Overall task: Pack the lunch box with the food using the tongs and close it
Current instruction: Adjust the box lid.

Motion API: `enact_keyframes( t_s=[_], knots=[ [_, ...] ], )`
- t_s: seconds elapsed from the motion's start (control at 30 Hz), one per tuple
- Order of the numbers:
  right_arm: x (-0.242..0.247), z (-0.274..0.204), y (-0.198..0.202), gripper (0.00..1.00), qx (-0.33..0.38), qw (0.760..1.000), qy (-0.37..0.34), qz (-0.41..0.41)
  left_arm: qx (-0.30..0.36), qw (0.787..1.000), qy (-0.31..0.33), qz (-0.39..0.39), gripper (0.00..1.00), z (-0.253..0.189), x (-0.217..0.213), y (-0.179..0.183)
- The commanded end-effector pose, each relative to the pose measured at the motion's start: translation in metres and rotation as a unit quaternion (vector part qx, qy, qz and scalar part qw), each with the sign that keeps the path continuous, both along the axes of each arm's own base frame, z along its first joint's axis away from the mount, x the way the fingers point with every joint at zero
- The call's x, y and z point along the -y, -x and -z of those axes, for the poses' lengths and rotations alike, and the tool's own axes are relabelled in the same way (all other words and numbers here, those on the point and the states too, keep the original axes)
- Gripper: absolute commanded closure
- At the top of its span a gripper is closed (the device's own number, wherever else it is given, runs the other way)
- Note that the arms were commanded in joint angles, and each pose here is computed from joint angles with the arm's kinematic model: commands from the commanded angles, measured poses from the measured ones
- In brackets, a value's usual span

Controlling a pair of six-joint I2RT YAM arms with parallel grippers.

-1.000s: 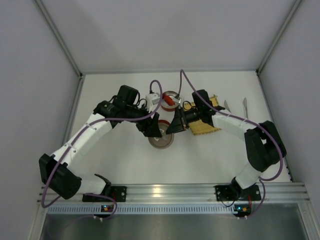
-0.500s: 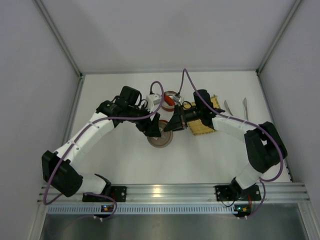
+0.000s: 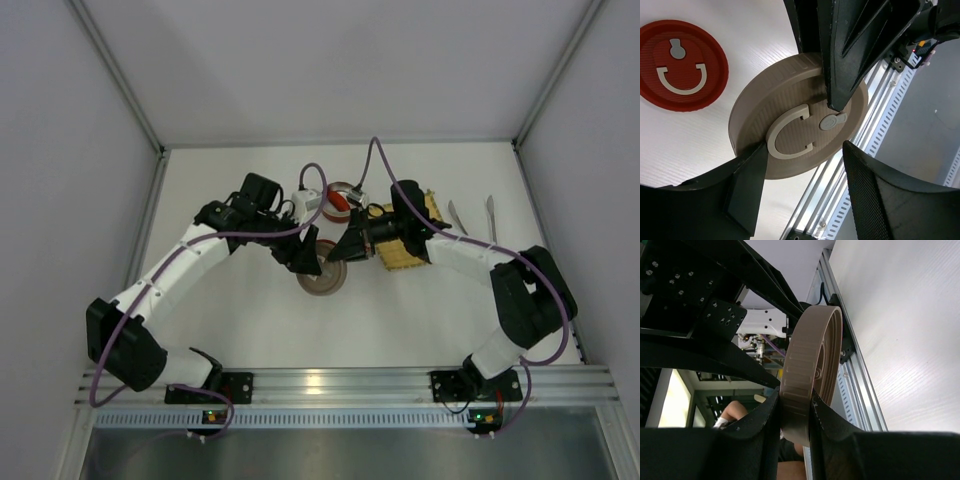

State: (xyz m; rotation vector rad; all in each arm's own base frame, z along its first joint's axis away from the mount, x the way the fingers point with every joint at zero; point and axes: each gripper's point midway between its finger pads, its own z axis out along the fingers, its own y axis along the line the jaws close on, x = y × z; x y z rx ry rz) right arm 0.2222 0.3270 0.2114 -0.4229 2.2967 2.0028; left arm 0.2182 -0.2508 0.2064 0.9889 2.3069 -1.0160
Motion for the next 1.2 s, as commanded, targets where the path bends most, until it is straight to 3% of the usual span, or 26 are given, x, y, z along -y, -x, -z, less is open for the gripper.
enact_keyframes(
  t_s=[0.0,0.17,0.43,0.67,0.73,0.9,1.07,1.17],
  knots=[
    [-0.006,-0.028,0.001,1.00,0.065,0.997,-0.042,-0.003,-0.022,0.995,0.082,0.049,0.35,-0.025,0.023,0.015],
    [-0.006,-0.024,-0.002,1.00,0.069,0.997,-0.041,0.001,-0.055,0.985,0.135,0.096,0.40,-0.043,0.032,0.032],
    [-0.006,-0.018,-0.005,1.00,0.088,0.996,-0.027,0.014,-0.120,0.967,0.202,0.100,0.45,-0.067,0.030,0.036],
    [-0.004,-0.010,-0.011,1.00,0.113,0.993,0.006,0.027,-0.130,0.953,0.257,0.091,0.44,-0.095,0.038,0.032],
    [-0.003,-0.010,-0.010,1.00,0.110,0.994,0.008,0.025,-0.096,0.958,0.254,0.090,0.44,-0.097,0.039,0.026],
    [0.005,-0.023,-0.020,1.00,0.117,0.992,-0.023,0.043,-0.020,0.985,0.173,-0.007,0.33,-0.074,0.017,0.002],
    [0.018,-0.054,-0.032,1.00,0.123,0.988,-0.074,0.063,-0.036,0.972,0.193,-0.127,0.30,-0.056,-0.040,-0.029],
    [0.022,-0.084,-0.030,1.00,0.138,0.981,-0.124,0.062,-0.069,0.970,0.196,-0.124,0.31,-0.042,-0.048,-0.031]
  ],
)
